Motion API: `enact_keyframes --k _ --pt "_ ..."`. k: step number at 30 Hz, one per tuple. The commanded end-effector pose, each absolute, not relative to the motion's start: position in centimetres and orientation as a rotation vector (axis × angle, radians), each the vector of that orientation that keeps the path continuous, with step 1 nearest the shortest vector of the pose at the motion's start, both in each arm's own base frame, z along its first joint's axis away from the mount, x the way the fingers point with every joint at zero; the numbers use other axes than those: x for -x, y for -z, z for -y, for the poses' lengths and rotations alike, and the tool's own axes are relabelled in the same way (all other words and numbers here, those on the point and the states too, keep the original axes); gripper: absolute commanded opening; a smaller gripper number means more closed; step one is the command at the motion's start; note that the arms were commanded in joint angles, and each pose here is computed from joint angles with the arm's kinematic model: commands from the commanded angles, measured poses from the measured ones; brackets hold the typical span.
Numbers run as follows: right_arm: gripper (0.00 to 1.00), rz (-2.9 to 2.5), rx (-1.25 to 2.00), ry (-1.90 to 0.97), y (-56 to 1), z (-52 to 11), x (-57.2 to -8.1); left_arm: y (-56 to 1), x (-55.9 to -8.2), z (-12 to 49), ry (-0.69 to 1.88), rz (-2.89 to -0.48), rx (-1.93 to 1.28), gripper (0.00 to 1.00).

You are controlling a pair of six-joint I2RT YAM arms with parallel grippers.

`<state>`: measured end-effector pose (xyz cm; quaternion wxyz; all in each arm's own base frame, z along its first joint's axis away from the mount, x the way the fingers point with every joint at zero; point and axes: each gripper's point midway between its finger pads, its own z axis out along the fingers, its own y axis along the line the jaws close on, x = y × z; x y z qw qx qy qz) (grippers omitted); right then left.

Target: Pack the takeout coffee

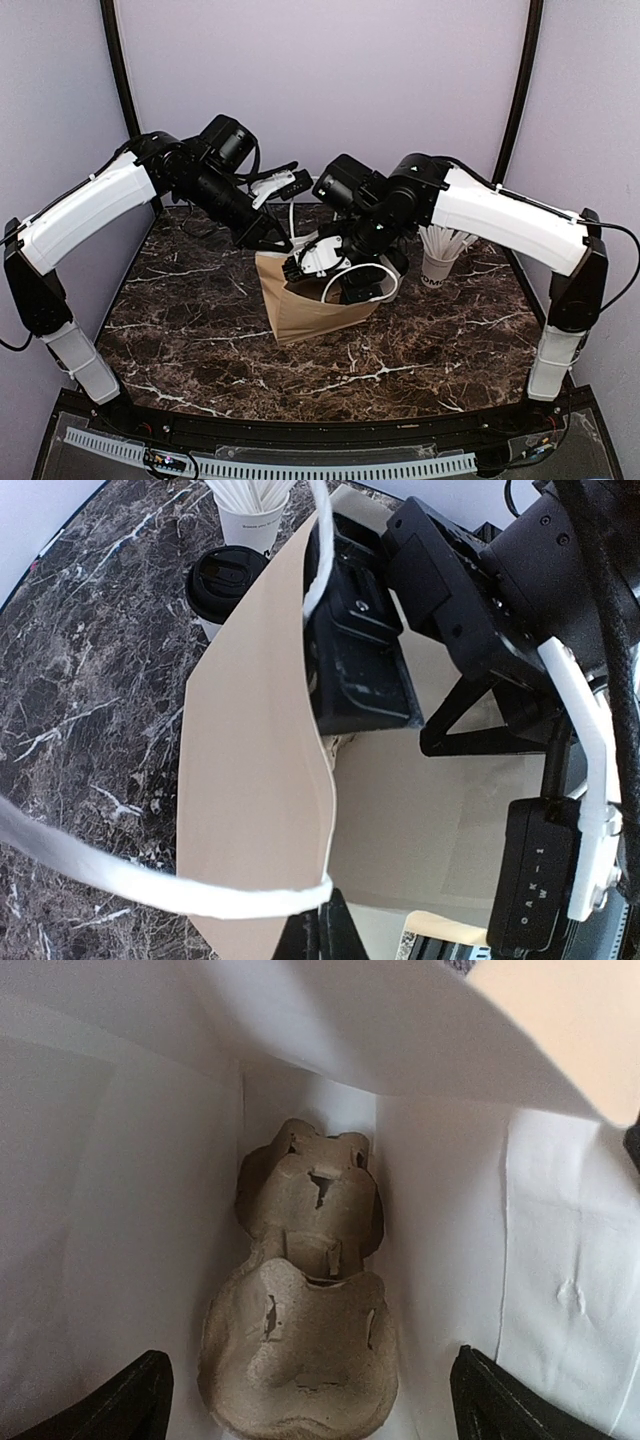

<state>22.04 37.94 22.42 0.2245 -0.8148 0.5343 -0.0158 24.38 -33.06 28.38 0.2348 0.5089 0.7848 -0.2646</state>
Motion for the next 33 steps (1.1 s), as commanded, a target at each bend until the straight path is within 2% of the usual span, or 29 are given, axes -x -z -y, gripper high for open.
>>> enact_keyframes --k 1,6,9,10,13,14,16,33 --pt "0.99 -1.529 2.139 0.128 -23.0 -37.7 -23.6 -27.0 -23.9 31.8 0.67 -2.227 -1.417 0.0" --pt "0.99 -1.561 2.113 0.136 -23.0 -37.5 -23.8 -26.5 -24.3 31.6 0.637 -2.253 -1.403 0.0" --pt "0.98 -1.558 2.109 0.124 -23.2 -37.6 -23.7 -26.7 -25.1 31.4 0.604 -2.287 -1.342 0.26" --pt "0.99 -1.556 2.109 0.124 -23.2 -37.6 -23.7 -26.7 -25.4 31.3 0.585 -2.311 -1.297 0.42" --pt "0.99 -1.556 2.108 0.133 -23.1 -37.7 -23.9 -26.8 -25.5 31.2 0.595 -2.361 -1.217 0.66" --pt "0.99 -1.557 2.106 0.136 -23.0 -37.7 -24.0 -26.7 -25.4 31.1 0.608 -2.394 -1.178 0.81" --pt "0.99 -1.557 2.111 0.142 -22.8 -37.8 -24.1 -26.5 -25.1 30.9 0.607 -2.436 -1.139 0.96" --pt "0.96 -1.535 2.249 0.211 -20.0 -36.3 -24.7 -26.8 -24.1 26.9 0.423 -2.442 -1.132 0.99"
